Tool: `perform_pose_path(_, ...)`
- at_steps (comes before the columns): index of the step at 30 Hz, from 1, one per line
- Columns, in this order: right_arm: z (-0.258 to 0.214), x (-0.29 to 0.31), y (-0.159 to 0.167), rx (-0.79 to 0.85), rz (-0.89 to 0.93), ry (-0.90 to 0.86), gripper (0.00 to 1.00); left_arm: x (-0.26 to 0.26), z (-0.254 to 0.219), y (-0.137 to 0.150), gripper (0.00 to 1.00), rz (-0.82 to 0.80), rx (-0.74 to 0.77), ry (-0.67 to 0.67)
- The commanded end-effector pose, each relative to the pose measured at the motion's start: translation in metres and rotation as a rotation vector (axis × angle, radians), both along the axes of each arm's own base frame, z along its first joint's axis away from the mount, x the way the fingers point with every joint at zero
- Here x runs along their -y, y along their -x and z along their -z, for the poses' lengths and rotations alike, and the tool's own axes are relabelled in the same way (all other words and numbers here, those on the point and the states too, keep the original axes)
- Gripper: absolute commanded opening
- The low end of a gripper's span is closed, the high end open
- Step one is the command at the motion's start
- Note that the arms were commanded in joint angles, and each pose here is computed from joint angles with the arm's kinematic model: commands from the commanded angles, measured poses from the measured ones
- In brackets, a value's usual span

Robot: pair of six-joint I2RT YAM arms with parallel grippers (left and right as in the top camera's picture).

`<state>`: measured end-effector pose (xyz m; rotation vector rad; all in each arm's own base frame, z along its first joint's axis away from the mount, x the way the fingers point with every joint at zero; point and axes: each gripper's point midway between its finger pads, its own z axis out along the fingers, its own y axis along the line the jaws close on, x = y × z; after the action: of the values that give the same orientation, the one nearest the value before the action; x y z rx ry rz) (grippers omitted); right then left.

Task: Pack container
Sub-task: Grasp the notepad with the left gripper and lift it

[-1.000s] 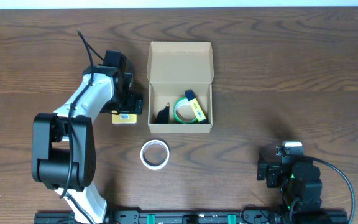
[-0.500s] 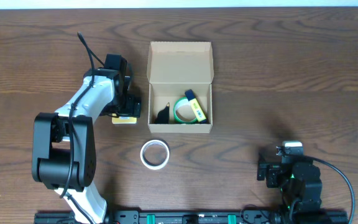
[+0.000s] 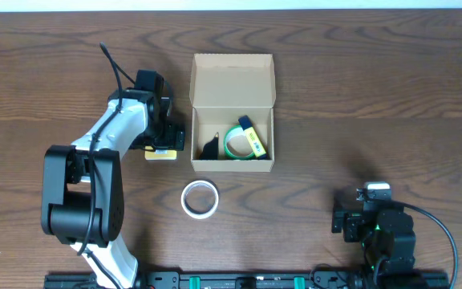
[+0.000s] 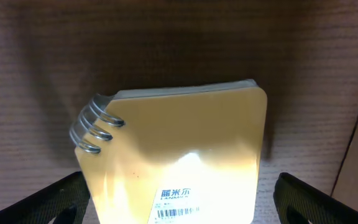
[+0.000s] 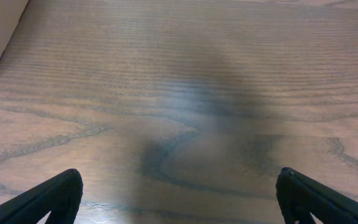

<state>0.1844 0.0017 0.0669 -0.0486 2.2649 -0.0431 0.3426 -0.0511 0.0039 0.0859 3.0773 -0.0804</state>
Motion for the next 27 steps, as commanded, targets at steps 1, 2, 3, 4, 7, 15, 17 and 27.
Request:
perform_pose_path(1, -0.001, 0.001, 0.000, 0.006, 0.000, 0.006, 0.99, -0.003, 0.014, 0.015, 0.95, -0.012, -0.046, -0.012)
perform_pose_path(2, -0.001, 0.001, 0.000, 0.006, 0.001, 0.006, 0.99, -0.004, 0.018, 0.020, 0.95, -0.012, -0.058, -0.014)
perform_pose_path(3, -0.001, 0.001, 0.000, 0.006, 0.001, 0.006, 0.99, -0.004, 0.019, 0.022, 0.95, -0.012, -0.061, -0.015)
perform_pose_path(4, -0.001, 0.001, 0.000, 0.006, 0.000, 0.006, 0.99, -0.004, 0.018, 0.021, 0.95, -0.012, -0.060, -0.014)
perform_pose_path(7, -0.001, 0.001, 0.000, 0.006, 0.000, 0.006, 0.99, -0.004, 0.018, 0.020, 0.76, -0.012, -0.056, -0.014)
perform_pose_path(15, -0.001, 0.001, 0.000, 0.006, 0.001, 0.006, 0.99, -0.004, 0.018, 0.018, 0.52, -0.013, -0.047, -0.013)
perform_pose_path(17, -0.001, 0.001, 0.000, 0.006, 0.001, 0.006, 0.99, -0.004, 0.018, 0.018, 0.52, -0.012, -0.047, -0.013)
perform_pose_path(27, -0.001, 0.001, 0.000, 0.006, 0.001, 0.006, 0.99, -0.002, -0.006, 0.005, 0.52, -0.013, -0.046, -0.013)
